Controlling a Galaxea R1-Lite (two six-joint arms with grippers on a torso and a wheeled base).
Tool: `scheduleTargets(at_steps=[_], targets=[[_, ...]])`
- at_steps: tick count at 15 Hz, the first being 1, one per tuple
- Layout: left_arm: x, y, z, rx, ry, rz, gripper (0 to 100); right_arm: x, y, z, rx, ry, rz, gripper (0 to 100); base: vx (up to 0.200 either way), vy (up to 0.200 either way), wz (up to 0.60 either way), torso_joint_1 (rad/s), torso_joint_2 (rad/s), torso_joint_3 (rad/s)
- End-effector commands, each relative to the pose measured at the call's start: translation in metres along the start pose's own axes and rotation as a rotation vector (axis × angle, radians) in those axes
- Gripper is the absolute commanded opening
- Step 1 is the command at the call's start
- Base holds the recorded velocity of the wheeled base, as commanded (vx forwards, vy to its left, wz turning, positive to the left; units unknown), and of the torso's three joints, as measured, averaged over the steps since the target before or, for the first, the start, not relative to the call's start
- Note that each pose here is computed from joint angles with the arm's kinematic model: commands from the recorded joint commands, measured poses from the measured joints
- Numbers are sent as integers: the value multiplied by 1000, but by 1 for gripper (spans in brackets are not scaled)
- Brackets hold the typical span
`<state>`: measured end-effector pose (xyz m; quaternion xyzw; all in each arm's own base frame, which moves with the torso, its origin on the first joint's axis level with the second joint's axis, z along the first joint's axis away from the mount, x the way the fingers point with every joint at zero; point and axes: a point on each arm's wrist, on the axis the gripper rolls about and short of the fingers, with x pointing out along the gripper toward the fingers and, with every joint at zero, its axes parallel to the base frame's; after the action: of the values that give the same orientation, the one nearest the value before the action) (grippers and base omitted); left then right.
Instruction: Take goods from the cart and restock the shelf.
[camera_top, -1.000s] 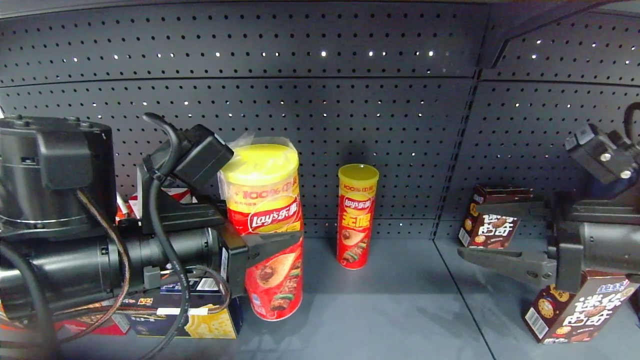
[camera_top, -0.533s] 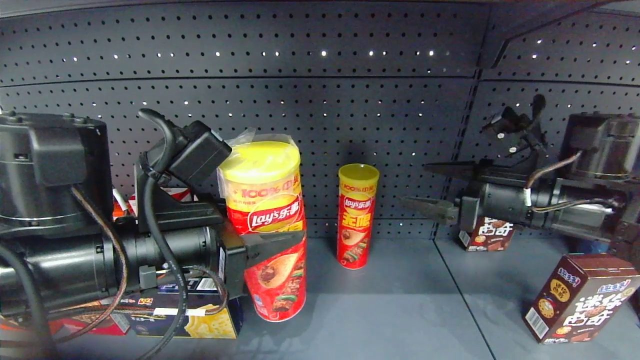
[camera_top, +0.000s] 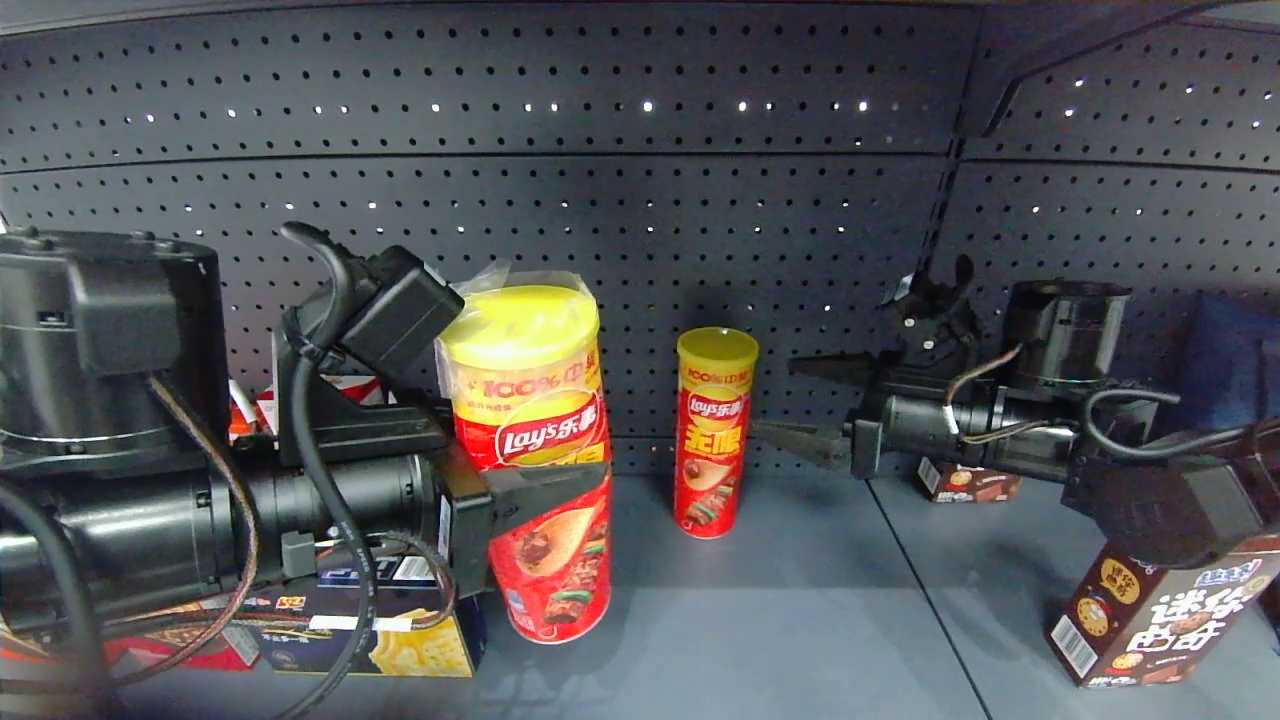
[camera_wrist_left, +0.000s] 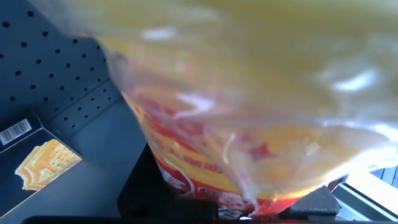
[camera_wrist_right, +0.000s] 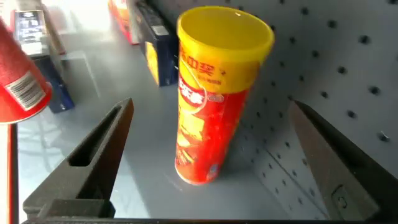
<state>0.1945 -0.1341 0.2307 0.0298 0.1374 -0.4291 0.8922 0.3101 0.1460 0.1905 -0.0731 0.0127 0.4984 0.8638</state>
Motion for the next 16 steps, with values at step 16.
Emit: scheduleTargets(at_steps=[16], targets=[[3,4,-3,-8,13,12,0,60,-7,-57,46,42,148,100,0,0,0,0,0,0]])
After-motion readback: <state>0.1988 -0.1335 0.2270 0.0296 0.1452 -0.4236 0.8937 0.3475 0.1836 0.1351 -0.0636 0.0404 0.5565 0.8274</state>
